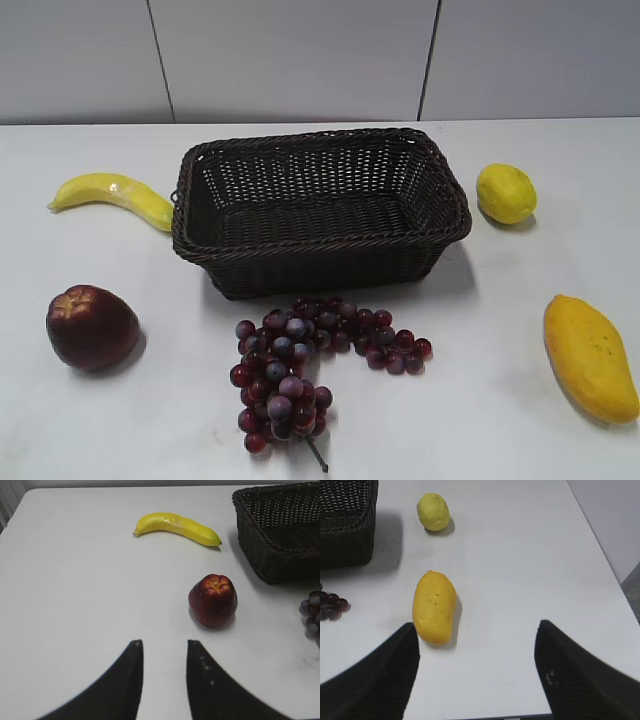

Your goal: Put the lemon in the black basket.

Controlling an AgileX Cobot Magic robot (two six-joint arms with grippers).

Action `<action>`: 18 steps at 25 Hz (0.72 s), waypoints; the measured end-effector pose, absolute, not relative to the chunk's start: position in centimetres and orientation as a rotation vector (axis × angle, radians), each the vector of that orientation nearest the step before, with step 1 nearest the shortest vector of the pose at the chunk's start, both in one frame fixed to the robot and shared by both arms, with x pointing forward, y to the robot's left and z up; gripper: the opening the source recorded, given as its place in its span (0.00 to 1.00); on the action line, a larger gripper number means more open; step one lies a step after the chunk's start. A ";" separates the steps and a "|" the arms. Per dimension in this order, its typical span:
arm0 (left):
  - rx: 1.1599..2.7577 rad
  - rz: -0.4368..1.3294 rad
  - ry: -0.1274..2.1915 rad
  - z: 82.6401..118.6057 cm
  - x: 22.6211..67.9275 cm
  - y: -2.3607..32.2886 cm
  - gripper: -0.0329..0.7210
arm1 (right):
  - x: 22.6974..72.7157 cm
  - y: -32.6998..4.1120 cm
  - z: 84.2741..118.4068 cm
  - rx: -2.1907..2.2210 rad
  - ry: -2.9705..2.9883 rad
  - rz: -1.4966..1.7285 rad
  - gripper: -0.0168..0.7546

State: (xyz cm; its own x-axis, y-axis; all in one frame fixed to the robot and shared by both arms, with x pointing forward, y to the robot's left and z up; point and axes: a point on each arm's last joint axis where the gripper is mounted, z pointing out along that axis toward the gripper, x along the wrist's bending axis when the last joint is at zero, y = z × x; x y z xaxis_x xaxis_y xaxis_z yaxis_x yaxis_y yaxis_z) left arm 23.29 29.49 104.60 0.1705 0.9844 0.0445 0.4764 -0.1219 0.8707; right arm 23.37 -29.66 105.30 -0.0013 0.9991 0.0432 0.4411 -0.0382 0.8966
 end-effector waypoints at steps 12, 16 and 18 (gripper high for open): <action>1.709 0.870 1.401 104.6 23.3 29.5 0.36 | 23.4 -29.7 105.3 1.567 1.527 0.998 0.78; 1.709 0.870 1.401 104.6 23.3 29.5 0.36 | 23.4 -29.6 105.3 1.569 1.530 1.010 0.78; 1.709 0.870 1.401 104.6 23.3 29.5 0.36 | 23.4 -29.5 105.3 1.570 1.531 1.015 0.78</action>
State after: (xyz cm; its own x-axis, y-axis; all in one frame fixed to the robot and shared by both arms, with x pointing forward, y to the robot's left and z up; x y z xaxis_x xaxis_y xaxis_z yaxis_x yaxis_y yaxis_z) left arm 23.29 29.49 104.60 0.1705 0.9844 0.0445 0.4764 -0.1219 0.8707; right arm 23.36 -29.53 105.31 -0.0105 0.9983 0.0569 0.4415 -0.0464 0.8961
